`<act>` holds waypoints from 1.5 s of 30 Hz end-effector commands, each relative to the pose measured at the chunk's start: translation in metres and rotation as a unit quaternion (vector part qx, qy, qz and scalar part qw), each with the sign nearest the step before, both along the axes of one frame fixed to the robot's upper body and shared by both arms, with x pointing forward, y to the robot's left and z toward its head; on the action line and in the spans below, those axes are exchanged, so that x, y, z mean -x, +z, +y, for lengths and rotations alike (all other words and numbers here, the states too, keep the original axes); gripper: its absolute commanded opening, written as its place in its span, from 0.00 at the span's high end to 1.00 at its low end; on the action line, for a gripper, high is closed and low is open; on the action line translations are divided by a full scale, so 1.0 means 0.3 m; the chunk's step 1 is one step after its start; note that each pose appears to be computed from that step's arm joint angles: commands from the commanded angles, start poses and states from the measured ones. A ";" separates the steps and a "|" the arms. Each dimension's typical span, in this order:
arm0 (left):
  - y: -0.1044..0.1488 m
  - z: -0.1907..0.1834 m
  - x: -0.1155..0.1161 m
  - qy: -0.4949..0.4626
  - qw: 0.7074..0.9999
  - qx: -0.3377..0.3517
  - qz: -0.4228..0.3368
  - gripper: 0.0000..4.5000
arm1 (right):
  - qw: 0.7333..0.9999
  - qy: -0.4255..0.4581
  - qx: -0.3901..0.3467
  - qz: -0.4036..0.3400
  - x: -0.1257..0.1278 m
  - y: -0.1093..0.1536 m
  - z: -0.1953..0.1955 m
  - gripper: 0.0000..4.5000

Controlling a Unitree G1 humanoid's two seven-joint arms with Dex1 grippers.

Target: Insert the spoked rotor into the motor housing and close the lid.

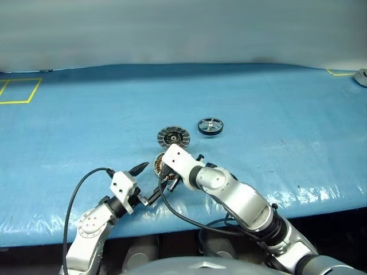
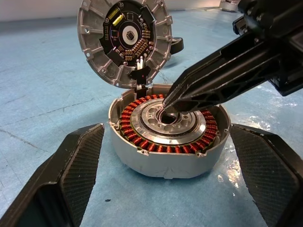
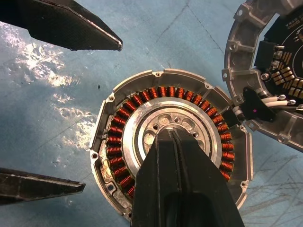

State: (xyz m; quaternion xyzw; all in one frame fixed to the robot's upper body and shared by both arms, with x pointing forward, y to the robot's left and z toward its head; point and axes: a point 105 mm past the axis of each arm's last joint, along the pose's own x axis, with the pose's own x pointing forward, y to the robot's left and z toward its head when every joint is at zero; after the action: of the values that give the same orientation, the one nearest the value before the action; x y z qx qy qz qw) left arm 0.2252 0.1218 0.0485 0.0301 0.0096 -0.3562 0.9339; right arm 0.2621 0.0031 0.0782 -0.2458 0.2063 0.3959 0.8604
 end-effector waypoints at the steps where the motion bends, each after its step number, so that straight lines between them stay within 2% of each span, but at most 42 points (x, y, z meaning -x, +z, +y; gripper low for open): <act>1: 0.012 -0.002 0.003 0.002 1.000 0.005 -0.013 0.00 | 1.000 -0.004 -0.009 -0.020 -0.010 0.022 0.004 1.00; 18: 0.002 -0.008 0.004 -0.005 1.000 0.008 -0.006 0.00 | 0.999 -0.033 -0.017 -0.004 -0.010 0.004 -0.030 1.00; 27: -0.004 -0.012 0.007 -0.006 1.000 0.008 -0.003 0.00 | 0.998 -0.043 -0.020 0.029 0.002 -0.046 -0.037 1.00; 34: -0.006 -0.022 0.010 -0.012 1.000 0.012 0.000 0.00 | 0.994 -0.095 -0.035 0.034 -0.027 -0.059 -0.074 1.00; 45: -0.002 -0.033 0.010 -0.013 1.000 0.015 0.001 0.00 | 0.991 -0.100 -0.048 0.075 -0.005 -0.097 -0.078 1.00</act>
State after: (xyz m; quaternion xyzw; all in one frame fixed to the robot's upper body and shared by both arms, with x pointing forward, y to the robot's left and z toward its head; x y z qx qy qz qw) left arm 0.2224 0.1155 0.0416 0.0162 0.0175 -0.3641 0.9310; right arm 0.2658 -0.0106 0.0669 -0.1502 0.2336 0.3493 0.8949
